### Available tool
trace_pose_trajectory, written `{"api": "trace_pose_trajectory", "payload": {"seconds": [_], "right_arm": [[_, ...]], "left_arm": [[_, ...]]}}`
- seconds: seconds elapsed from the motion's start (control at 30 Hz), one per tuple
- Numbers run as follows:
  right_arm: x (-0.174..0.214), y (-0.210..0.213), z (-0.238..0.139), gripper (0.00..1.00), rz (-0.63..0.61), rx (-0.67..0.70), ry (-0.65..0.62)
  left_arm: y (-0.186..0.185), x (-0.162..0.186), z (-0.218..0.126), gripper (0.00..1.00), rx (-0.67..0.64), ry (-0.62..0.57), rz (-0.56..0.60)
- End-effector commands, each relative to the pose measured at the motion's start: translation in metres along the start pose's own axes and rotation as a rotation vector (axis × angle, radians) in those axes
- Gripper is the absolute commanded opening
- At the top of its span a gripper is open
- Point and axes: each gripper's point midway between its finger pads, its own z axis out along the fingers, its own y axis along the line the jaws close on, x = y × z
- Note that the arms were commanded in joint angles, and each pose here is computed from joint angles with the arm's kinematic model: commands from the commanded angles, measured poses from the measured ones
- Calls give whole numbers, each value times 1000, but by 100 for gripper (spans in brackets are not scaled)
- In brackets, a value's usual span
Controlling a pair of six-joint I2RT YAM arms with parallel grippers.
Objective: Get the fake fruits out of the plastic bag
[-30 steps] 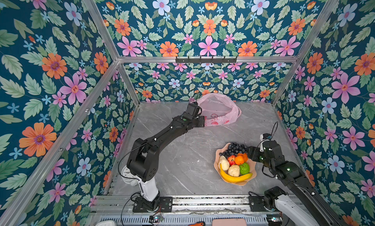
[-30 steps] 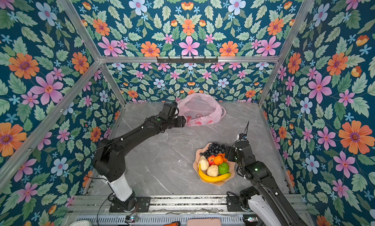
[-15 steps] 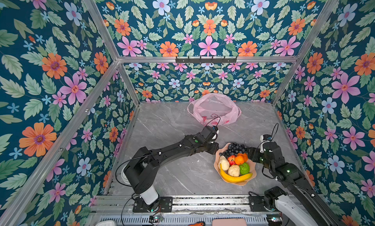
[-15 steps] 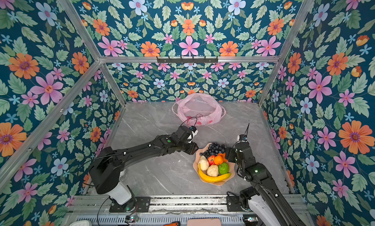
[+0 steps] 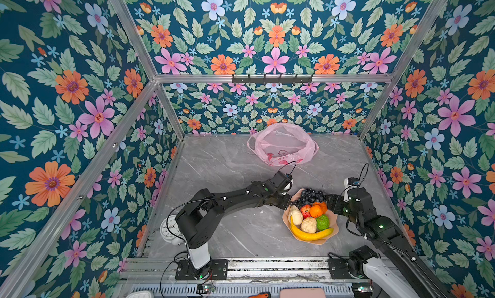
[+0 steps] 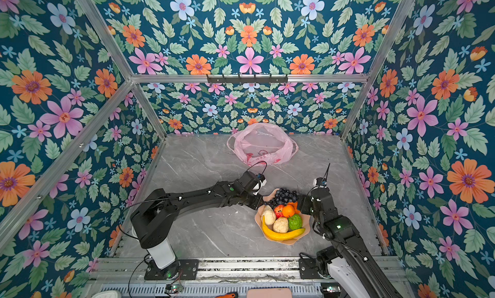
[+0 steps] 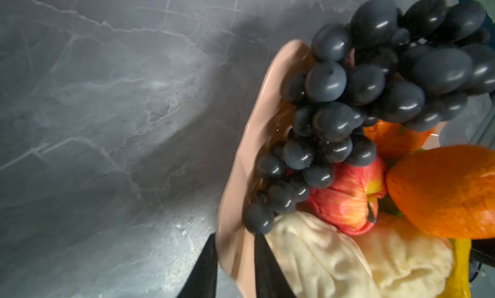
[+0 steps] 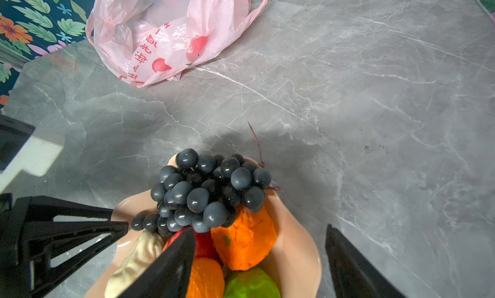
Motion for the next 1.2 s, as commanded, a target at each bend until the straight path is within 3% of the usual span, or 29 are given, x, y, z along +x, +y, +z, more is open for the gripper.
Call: {"api": "trace_pose_trajectory", "payload": {"seconds": [0.0, 0.27, 0.5, 1.17], "right_arm": [[-5, 2, 1, 78, 10, -7, -16], [-3, 1, 1, 78, 6, -2, -8], [-3, 0, 1, 78, 6, 6, -8], [-5, 3, 6, 78, 4, 4, -1]], "left_arm": [[-3, -1, 1, 23, 15, -3, -3], [0, 0, 4, 9, 9, -5, -11], [17, -3, -1, 4, -31, -32, -41], [156, -16, -41, 2, -198, -183, -243]]}}
